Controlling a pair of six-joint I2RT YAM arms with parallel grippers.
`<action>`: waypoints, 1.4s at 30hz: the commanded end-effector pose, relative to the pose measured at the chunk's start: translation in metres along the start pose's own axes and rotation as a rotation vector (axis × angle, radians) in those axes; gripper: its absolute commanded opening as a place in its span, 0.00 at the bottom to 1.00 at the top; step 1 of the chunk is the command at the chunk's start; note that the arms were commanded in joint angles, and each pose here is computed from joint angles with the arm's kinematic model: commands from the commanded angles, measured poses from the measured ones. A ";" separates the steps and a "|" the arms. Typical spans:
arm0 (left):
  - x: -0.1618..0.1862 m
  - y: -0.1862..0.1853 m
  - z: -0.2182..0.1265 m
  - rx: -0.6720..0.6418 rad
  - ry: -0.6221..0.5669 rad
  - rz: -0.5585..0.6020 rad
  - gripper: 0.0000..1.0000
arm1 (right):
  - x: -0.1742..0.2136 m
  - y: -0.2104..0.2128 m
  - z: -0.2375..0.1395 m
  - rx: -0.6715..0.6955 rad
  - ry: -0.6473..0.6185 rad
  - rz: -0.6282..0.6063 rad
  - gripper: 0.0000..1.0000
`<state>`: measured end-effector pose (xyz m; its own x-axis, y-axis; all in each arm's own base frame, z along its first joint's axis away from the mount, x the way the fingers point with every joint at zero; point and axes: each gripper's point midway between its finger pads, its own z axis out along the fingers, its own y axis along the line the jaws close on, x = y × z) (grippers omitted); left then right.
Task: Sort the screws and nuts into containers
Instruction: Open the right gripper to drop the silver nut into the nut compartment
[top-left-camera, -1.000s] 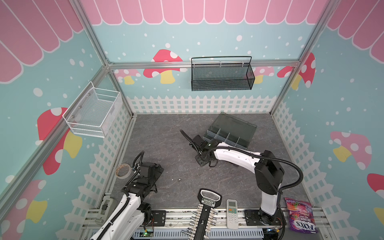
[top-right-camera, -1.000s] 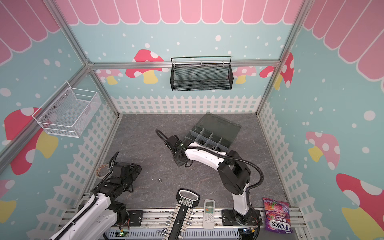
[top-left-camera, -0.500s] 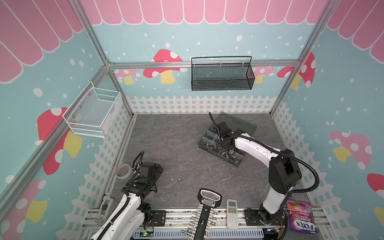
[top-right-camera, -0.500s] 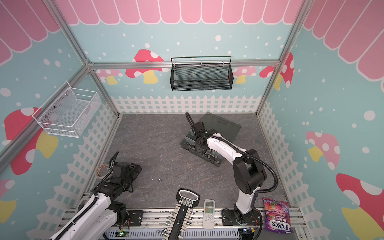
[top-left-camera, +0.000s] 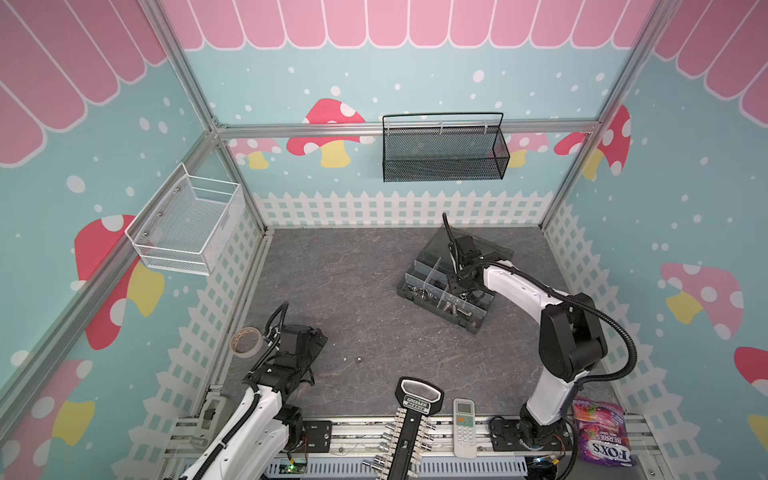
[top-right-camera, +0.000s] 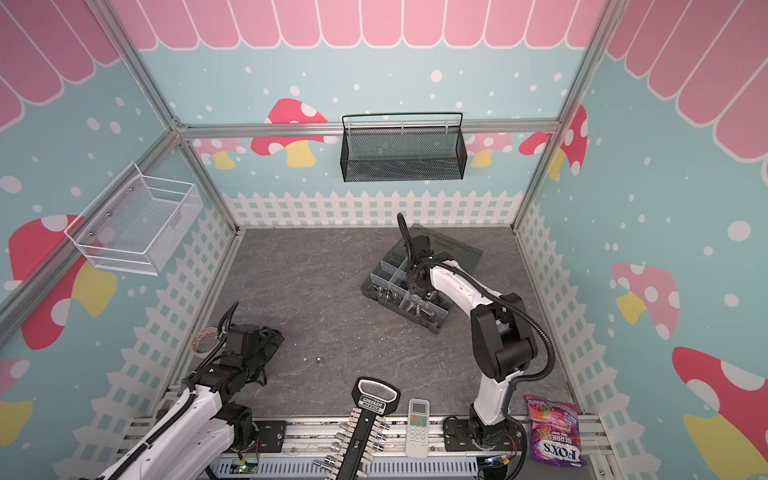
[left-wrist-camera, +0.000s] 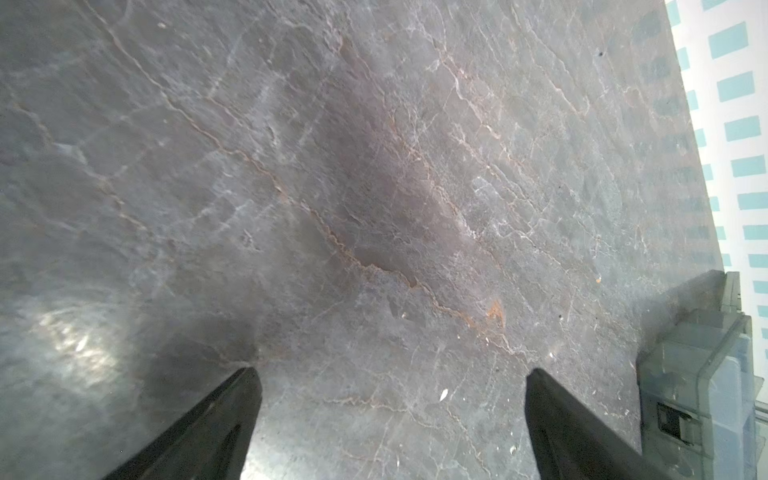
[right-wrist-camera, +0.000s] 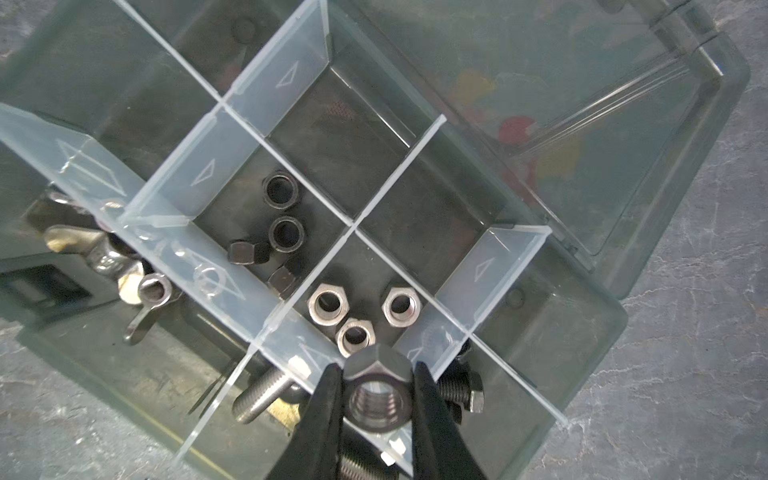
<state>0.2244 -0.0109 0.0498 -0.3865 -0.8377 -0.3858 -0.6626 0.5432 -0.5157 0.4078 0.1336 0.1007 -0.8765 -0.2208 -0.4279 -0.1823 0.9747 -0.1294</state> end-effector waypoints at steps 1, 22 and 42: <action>-0.003 -0.002 -0.001 0.001 -0.008 -0.023 1.00 | 0.007 0.002 0.015 -0.013 0.031 -0.020 0.13; -0.003 0.000 -0.001 -0.001 -0.008 -0.025 1.00 | 0.020 0.006 0.051 -0.005 0.093 -0.038 0.26; -0.002 0.003 -0.002 -0.002 -0.010 -0.028 1.00 | -0.003 0.004 0.007 -0.040 -0.005 -0.020 0.40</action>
<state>0.2245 -0.0112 0.0519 -0.3835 -0.8389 -0.3862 -0.6576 0.5416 -0.5236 0.4161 0.1322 0.0654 -0.8923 -0.2313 -0.3876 -0.1966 0.9722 -0.1276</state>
